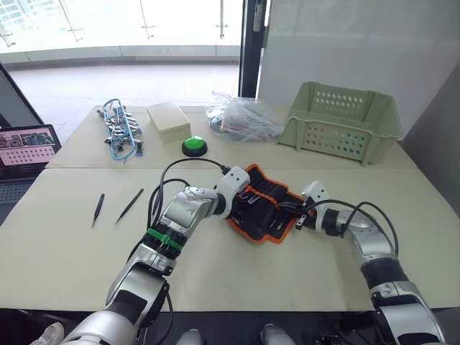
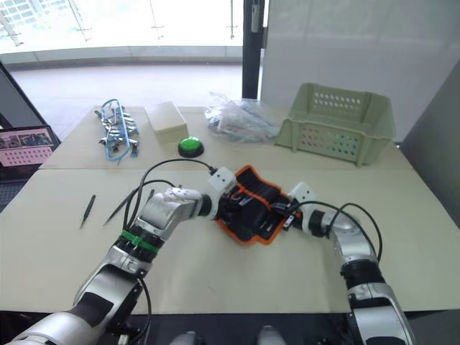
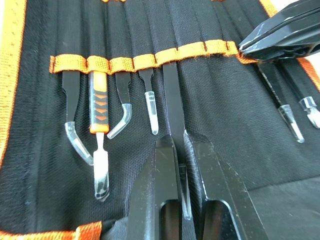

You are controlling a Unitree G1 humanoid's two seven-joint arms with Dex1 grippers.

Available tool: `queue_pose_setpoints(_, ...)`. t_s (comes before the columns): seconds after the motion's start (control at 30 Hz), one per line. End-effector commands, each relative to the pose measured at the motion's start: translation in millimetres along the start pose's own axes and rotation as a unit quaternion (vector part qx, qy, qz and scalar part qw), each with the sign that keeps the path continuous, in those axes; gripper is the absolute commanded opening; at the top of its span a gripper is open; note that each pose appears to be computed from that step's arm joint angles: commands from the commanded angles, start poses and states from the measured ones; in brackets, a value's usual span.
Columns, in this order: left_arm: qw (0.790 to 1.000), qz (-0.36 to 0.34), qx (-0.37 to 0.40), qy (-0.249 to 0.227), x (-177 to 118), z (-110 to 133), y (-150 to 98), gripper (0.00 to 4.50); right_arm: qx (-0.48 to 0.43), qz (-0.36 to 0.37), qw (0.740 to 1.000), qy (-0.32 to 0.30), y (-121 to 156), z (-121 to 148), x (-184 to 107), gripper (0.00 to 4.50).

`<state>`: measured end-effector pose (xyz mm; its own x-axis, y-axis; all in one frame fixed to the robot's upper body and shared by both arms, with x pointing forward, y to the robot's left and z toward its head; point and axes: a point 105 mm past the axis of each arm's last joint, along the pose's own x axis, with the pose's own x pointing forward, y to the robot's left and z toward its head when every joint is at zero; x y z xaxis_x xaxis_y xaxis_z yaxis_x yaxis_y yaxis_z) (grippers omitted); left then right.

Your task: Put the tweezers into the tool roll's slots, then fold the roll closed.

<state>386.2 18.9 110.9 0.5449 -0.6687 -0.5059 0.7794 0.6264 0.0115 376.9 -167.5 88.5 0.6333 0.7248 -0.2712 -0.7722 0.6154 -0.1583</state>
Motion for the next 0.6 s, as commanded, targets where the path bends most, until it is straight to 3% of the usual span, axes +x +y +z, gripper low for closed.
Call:
queue_pose_setpoints(0.03, 0.999, 0.01, 0.033, -0.018, 4.0, 15.0, 0.6, 0.0, 0.021, -0.001, 0.997, 0.069, 3.8, -37.4, -6.8, 0.02)
queue_pose_setpoints(0.6, 0.999, 0.007, 0.033, -0.034, 42.2, 21.6, -2.7, 0.0, 0.027, 0.004, 0.998, 0.064, 10.3, -37.0, -2.6, 0.02)
